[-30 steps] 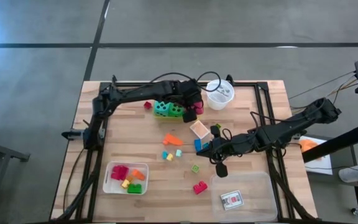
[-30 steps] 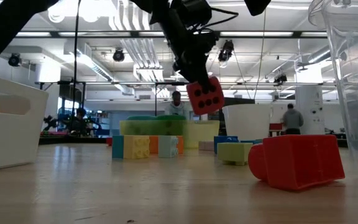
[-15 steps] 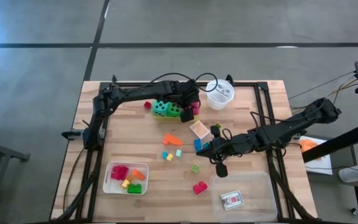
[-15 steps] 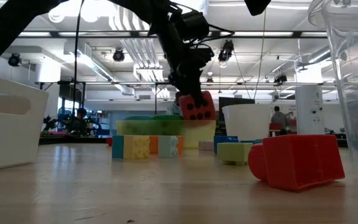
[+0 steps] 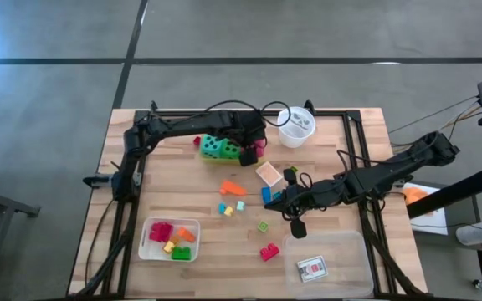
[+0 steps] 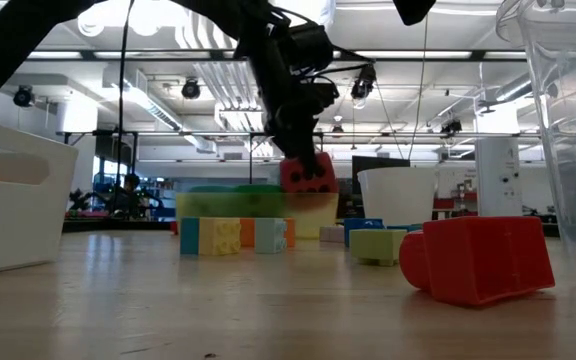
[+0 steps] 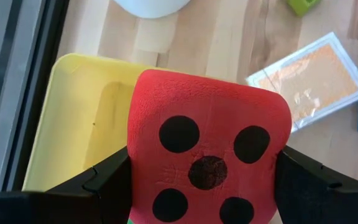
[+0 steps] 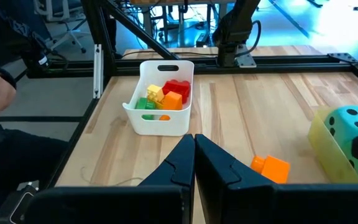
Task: Pick & Place Toys
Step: Put the pink die into the yellow bin
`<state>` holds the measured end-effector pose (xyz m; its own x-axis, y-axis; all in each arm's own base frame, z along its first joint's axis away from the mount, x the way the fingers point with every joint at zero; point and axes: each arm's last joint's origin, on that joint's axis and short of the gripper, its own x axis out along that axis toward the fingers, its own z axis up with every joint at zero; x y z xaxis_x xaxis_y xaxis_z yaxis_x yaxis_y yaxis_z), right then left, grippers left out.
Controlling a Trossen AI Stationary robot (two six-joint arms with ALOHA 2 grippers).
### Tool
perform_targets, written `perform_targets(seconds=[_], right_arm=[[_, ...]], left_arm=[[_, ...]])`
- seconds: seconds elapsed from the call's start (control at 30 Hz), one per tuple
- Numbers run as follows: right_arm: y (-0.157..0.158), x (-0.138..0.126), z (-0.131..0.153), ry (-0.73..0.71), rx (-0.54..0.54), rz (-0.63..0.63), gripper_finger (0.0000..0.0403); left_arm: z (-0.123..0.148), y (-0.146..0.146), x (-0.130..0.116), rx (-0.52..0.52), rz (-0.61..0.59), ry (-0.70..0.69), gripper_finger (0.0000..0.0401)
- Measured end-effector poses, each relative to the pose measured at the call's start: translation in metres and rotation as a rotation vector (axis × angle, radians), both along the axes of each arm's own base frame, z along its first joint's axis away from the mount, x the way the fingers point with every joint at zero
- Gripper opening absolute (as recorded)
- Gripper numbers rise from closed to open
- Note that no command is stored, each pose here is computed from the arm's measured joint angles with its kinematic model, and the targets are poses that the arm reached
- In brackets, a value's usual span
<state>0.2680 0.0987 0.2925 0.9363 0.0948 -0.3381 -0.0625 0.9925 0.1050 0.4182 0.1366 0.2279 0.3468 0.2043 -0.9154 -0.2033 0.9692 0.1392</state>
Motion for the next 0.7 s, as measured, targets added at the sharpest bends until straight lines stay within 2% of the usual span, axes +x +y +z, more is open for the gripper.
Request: perform_targets(seconds=[0.5, 0.7], right_arm=[[-0.0001, 0.0000, 0.0000, 0.000, 0.000, 0.000, 0.0009], [-0.0001, 0.0000, 0.0000, 0.000, 0.000, 0.000, 0.0009]], left_arm=[[-0.0082, 0.0000, -0.0056, -0.030, 0.028, 0.051, 0.0288], [-0.0098, -0.0007, -0.0079, -0.038, 0.026, 0.079, 0.0337]])
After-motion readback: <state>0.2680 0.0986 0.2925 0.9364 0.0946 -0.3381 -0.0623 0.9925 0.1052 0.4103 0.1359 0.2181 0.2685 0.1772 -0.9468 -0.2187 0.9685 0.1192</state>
